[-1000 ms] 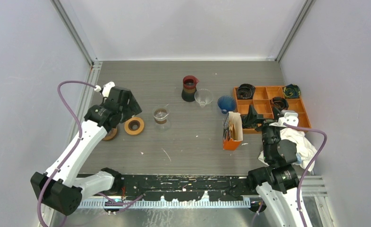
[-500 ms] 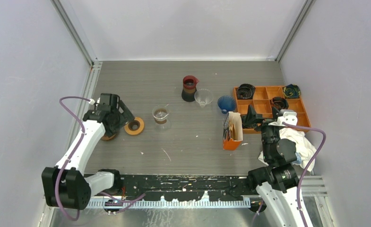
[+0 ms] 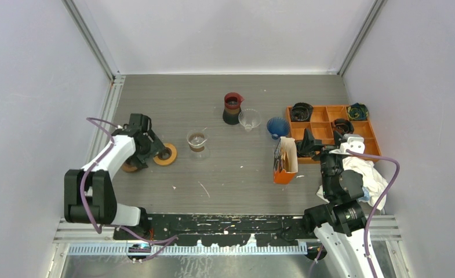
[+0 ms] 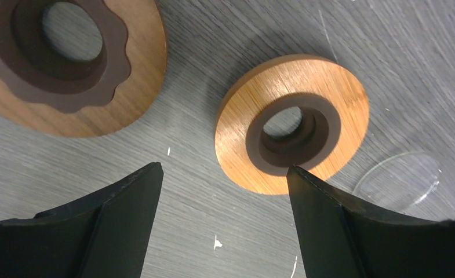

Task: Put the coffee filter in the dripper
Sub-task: Pick up the dripper holder from the center of the board.

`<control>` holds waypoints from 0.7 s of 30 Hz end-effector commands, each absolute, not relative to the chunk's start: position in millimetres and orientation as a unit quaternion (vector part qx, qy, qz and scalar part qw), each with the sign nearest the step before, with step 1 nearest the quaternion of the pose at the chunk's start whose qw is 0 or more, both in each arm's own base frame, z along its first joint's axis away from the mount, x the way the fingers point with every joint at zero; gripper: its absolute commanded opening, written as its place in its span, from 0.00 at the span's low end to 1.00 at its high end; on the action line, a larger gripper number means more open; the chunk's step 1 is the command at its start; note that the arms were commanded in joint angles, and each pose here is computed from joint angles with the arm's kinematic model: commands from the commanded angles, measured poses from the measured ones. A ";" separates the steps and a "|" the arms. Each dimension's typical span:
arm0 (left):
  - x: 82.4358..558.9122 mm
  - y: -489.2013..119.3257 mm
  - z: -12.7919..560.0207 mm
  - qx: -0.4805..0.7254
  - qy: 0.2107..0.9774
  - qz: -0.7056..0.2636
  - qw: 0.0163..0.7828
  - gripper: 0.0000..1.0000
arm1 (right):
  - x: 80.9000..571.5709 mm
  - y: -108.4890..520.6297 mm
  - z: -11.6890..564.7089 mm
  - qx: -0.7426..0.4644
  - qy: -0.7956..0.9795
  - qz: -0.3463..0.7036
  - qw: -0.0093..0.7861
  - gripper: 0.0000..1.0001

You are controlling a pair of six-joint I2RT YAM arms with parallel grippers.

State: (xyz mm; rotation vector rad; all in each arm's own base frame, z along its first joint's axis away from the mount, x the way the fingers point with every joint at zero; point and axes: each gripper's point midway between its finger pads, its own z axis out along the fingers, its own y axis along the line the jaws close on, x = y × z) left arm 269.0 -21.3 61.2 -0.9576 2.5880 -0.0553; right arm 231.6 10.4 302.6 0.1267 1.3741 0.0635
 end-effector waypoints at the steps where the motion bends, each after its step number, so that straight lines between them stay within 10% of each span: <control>1: 292.2 -20.0 59.5 -0.344 0.915 -0.029 0.207 0.79 | 231.4 11.9 314.4 0.057 0.618 0.035 0.783 1.00; 21: 292.2 -20.3 43.8 -0.324 0.928 -0.019 0.181 0.33 | 231.2 12.0 314.0 0.057 0.618 0.035 0.784 1.00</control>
